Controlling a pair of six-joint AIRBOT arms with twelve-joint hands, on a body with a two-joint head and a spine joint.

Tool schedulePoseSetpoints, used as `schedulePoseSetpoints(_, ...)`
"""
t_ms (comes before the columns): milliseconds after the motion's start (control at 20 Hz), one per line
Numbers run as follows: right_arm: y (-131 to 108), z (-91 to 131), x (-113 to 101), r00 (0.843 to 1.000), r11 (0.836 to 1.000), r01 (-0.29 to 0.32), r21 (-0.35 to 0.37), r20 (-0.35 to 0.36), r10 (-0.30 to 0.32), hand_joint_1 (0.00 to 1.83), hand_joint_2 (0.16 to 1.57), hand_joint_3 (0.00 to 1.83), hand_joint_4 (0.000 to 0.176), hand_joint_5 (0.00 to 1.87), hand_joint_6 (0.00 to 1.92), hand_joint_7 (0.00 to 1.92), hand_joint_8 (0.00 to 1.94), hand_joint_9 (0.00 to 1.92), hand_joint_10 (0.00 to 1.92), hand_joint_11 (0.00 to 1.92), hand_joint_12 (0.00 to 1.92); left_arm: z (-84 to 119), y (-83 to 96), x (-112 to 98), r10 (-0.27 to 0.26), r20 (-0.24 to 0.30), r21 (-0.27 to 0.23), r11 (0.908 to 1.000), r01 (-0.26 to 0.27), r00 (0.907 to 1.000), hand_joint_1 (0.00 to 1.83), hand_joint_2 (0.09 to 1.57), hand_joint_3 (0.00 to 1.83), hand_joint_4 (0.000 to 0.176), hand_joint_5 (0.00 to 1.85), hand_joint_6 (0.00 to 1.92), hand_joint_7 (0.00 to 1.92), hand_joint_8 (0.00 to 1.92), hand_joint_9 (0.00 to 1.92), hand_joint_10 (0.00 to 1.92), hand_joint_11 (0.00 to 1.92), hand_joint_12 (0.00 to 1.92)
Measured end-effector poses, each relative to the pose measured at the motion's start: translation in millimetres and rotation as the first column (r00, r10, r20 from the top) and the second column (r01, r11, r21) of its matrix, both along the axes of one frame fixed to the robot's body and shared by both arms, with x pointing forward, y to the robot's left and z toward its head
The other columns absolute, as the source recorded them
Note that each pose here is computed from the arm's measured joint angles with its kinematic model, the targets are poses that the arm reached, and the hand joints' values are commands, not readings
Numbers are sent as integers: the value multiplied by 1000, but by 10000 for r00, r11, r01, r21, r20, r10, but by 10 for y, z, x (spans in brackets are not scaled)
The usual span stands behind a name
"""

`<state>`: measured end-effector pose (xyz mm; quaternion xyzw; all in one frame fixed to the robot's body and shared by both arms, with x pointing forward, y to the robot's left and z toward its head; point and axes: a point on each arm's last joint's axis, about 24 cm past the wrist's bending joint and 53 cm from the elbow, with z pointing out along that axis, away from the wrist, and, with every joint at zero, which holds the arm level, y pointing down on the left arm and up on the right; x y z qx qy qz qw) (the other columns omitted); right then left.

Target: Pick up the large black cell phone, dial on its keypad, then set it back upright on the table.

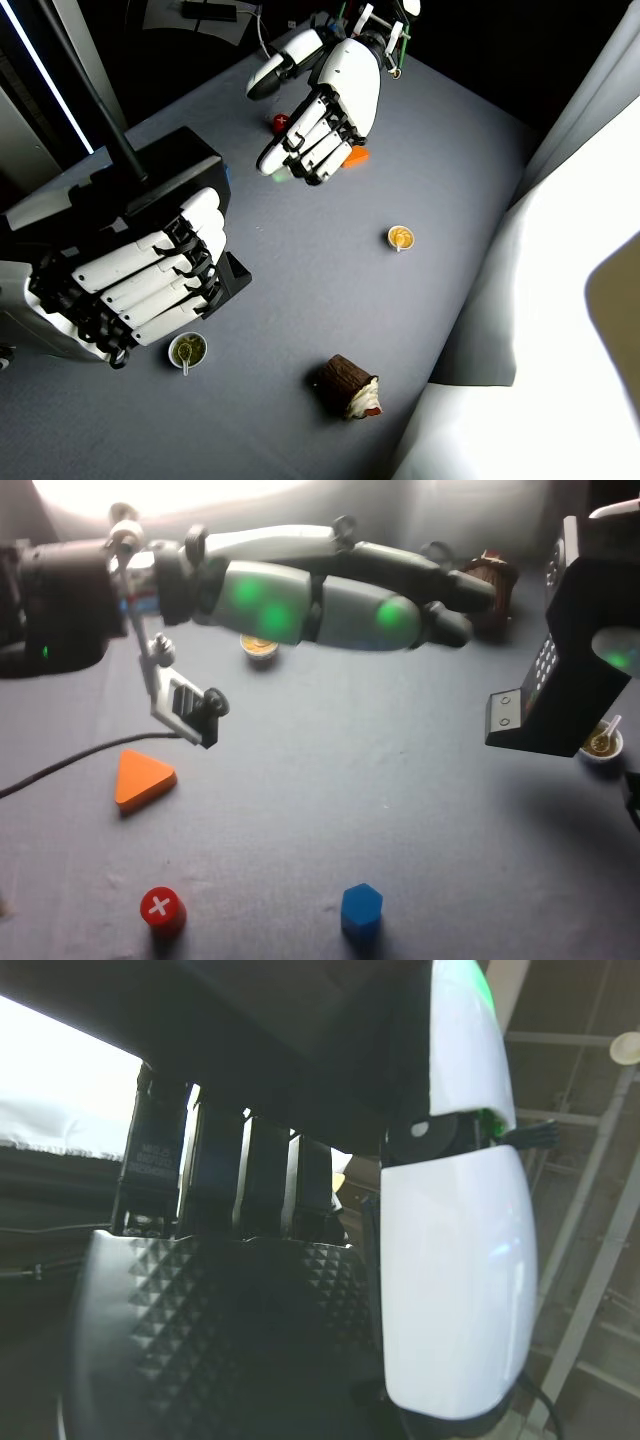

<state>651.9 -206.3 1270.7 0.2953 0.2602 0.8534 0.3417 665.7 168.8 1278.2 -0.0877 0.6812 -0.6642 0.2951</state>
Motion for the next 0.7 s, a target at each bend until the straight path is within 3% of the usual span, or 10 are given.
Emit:
schedulePoseSetpoints(100,-16,-21,36,10000,10000,2,13,-89,-2,1486,1122,1,0,903,913,816,1154,929,1096,875,1535,-113,1,6,97,-420,544,9985,-74,9991,0,1159,0,0,186,3,144,3,75,4,0,159)
schedulePoseSetpoints(150,-17,-23,42,9999,10000,-27,51,-98,28,1486,1124,1,0,898,898,812,1168,919,1119,879,1543,-180,52,11,242,-586,901,9957,-189,9980,0,1141,0,0,204,2,174,2,96,3,0,195)
schedulePoseSetpoints(200,-21,-23,47,9999,9999,-81,93,-114,82,1394,1134,1,0,899,969,840,1172,942,1200,878,1289,-216,112,25,400,-651,1100,9934,-327,9971,0,1135,0,1,200,2,178,0,98,1,0,229)
schedulePoseSetpoints(350,-11,-10,98,9999,9999,-157,62,-47,158,1375,1126,0,0,883,996,908,1071,968,1201,896,1151,-214,189,57,712,-1371,592,9962,-635,9880,0,1149,4,4,192,1,184,2,96,0,0,255)
schedulePoseSetpoints(400,-13,-13,127,9999,9999,-131,51,-65,132,1466,1110,0,0,898,902,907,1021,982,1070,877,1470,-285,155,14,600,-1967,479,9975,-515,9786,0,1150,3,0,205,4,197,4,110,4,0,298)
schedulePoseSetpoints(450,-14,-13,139,9999,9999,-129,-3,-61,129,1485,1107,0,0,899,885,914,999,983,1050,869,1538,-316,132,-5,546,-2298,345,9983,-479,9717,0,1154,2,0,207,3,194,2,113,3,0,328)
schedulePoseSetpoints(500,-33,-14,160,9999,9999,-86,-73,-65,86,1488,1106,0,0,918,888,911,989,987,1037,839,1567,-400,114,-42,464,-2433,592,9977,-329,9688,0,1155,2,0,206,1,177,1,118,3,0,363)
schedulePoseSetpoints(700,-89,-22,225,10000,9999,46,-132,40,-46,1491,1099,1,0,925,889,910,993,1015,986,855,1541,-440,143,-35,553,-2237,1036,9941,-327,9731,0,1163,2,0,177,0,135,0,108,5,0,324)
